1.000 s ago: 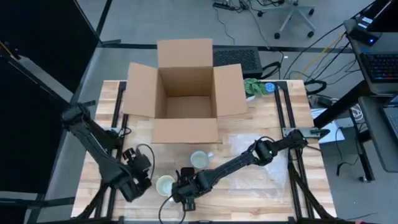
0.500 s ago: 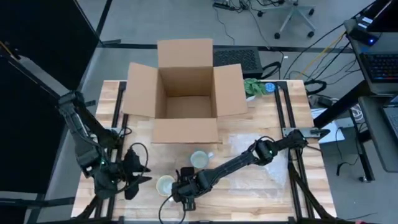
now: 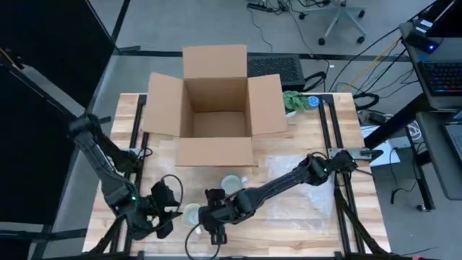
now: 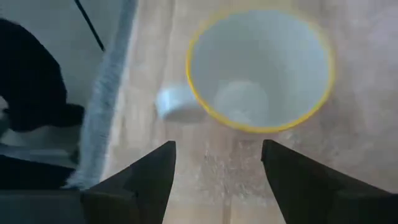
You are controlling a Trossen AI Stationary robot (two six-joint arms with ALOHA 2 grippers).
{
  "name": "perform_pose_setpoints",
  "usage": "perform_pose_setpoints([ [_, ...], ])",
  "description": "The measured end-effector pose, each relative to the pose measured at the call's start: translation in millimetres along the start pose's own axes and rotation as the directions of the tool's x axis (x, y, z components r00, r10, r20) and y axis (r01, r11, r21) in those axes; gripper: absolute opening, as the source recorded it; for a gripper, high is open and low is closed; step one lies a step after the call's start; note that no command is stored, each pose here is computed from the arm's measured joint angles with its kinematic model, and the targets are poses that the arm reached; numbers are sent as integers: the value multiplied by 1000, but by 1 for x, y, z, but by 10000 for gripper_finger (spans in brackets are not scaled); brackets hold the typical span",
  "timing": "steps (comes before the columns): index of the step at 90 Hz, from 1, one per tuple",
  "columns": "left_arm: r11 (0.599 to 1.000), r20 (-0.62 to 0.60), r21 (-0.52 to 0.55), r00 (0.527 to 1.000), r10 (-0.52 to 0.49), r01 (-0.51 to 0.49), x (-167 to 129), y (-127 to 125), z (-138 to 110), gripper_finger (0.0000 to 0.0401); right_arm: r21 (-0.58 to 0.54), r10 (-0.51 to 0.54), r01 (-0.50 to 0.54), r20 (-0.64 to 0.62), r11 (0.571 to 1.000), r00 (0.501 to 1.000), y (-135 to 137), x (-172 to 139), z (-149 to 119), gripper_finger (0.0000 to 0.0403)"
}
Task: Wrap mug
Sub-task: Wrap the yellow mug with bubble wrap
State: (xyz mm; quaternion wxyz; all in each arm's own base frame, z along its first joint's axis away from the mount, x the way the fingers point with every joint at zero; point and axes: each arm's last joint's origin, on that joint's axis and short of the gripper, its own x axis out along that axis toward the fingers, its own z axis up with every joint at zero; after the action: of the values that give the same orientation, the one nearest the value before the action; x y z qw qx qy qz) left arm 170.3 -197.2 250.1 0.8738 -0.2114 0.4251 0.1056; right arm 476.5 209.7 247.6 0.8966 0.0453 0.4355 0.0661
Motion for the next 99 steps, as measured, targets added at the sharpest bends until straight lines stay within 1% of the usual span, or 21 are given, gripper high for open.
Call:
perform_pose_setpoints([
  [10, 999, -32, -2, 999, 36, -36, 14, 1, 4, 150, 0, 15, -15, 36, 1000, 999, 5, -17, 6, 224],
  [18, 998, -49, -3, 997, 56, -56, 22, 2, 9, 150, -4, 28, -28, 50, 1000, 998, 11, -24, 6, 224],
  [28, 998, -87, -4, 995, 56, -56, 29, 4, 15, 150, -14, 36, -35, 44, 999, 998, 17, -26, 4, 224],
  [39, 1000, -111, 11, 994, 12, -11, 31, 2, 19, 150, -23, 44, -43, 41, 999, 998, 22, -26, 1, 224],
  [64, 999, -192, 15, 981, 32, -30, 43, 15, 22, 150, -33, 53, -52, 44, 998, 998, 29, -21, -2, 224],
  [71, 1000, -203, 8, 979, 12, -11, 48, 17, 23, 150, -37, 50, -49, 39, 998, 998, 33, -16, -5, 224],
  [83, 998, -226, 27, 973, -41, 48, 61, 22, 22, 150, -32, 0, 1, 33, 999, 999, 37, -3, -13, 224],
  [99, 997, -280, 66, 960, -15, 35, 74, 27, 20, 143, -27, -38, 38, -20, 999, 999, 36, 28, -28, 224],
])
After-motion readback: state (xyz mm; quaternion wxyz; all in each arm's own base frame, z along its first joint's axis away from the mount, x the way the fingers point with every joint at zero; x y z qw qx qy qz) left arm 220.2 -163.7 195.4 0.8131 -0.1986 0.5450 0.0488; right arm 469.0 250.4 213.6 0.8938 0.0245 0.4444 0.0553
